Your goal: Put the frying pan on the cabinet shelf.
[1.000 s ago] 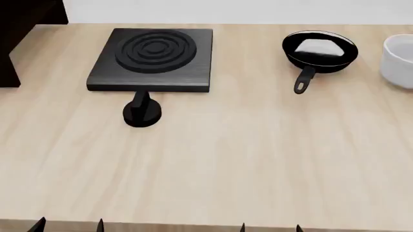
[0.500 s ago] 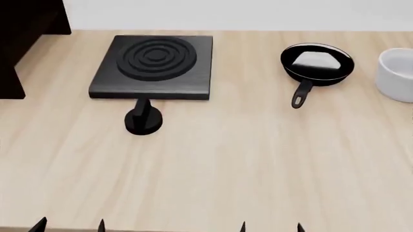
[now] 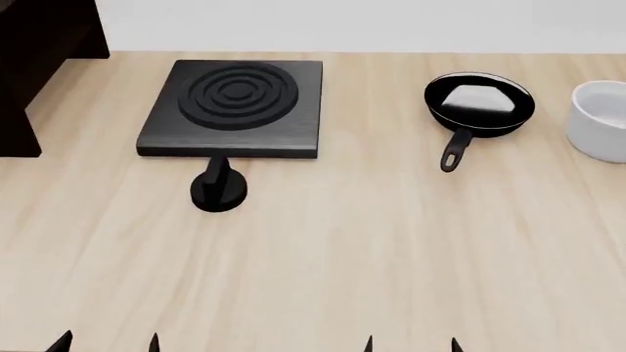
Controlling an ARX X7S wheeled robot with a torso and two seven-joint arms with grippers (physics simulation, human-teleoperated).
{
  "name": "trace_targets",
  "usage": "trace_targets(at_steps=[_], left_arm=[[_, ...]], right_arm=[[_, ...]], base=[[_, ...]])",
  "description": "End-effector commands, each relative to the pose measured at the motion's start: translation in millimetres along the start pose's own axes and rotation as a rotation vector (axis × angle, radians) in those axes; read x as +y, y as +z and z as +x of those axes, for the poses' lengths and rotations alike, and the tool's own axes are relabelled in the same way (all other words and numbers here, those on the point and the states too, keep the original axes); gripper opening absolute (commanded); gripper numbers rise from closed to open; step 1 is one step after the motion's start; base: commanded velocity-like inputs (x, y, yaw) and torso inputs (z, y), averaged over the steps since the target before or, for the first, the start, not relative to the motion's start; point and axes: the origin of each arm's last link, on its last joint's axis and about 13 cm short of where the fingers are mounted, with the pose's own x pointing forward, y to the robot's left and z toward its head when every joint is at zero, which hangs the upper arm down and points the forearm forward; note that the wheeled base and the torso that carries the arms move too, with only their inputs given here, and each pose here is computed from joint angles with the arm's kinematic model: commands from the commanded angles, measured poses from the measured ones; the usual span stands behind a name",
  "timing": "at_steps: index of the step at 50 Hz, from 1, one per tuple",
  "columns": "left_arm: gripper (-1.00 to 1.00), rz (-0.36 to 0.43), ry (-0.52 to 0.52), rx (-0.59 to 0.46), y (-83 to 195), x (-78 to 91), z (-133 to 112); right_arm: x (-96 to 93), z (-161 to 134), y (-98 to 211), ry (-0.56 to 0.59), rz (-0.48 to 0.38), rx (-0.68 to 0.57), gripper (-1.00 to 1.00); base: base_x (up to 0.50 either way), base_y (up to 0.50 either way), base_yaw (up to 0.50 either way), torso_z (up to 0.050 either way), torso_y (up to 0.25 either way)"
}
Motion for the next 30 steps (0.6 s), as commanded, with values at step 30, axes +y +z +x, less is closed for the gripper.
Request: trace_targets(at_steps=[30], left_arm=[[1.0, -0.028, 0.022, 0.013, 4.8, -1.0, -1.3]], right_arm=[[0.6, -1.2, 4.7, 0.007, 0.02, -0.026, 1.0]], base=[[0.21, 0.0, 0.0, 0.018, 0.02]])
